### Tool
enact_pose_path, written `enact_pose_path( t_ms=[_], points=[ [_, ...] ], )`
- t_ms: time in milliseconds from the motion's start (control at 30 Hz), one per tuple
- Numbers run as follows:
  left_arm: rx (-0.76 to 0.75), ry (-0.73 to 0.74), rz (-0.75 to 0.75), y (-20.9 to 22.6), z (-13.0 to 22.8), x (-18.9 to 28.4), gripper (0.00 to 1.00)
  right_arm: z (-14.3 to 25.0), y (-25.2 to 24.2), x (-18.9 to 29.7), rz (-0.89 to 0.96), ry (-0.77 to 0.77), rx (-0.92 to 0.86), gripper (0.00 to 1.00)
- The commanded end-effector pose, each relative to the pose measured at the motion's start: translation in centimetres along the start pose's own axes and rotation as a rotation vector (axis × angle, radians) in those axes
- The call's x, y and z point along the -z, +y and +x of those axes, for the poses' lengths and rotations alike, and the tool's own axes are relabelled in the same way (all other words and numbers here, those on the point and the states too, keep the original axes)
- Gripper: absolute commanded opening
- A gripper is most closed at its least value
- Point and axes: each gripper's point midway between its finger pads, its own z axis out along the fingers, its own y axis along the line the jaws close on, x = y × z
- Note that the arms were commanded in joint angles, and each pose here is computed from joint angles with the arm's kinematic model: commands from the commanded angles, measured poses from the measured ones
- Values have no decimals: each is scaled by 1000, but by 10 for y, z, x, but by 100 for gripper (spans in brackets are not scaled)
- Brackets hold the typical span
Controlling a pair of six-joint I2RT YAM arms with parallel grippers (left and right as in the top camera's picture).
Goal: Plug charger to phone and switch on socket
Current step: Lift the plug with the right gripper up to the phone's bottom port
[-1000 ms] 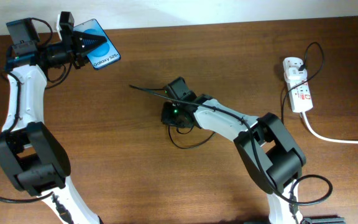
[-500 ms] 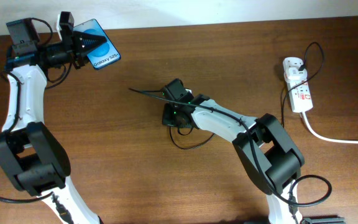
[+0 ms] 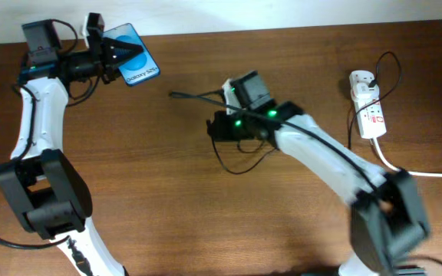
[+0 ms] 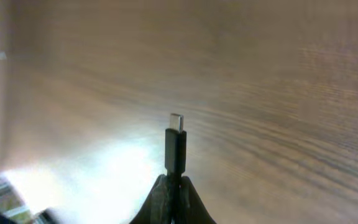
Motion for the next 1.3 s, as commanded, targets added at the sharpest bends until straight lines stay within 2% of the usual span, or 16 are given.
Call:
enact_pose_path(
  t_ms=[0, 367, 567, 833, 1267],
  points=[
    [-37, 70, 64, -19, 12, -14, 0, -4, 40, 48, -101, -66, 99, 4],
    [-83, 172, 122, -31, 35, -46, 0, 46, 52, 120, -159, -177, 139, 4],
    [-110, 270, 150, -40, 62, -86, 0, 63, 53, 143, -210, -207, 94, 4],
    [-128, 363, 175, -49, 92, -122, 0, 62, 54, 137, -252, -221, 43, 4],
    [-134, 381, 176, -50, 98, -130, 0, 37, 63, 134, -287, -315, -41, 4]
  ],
)
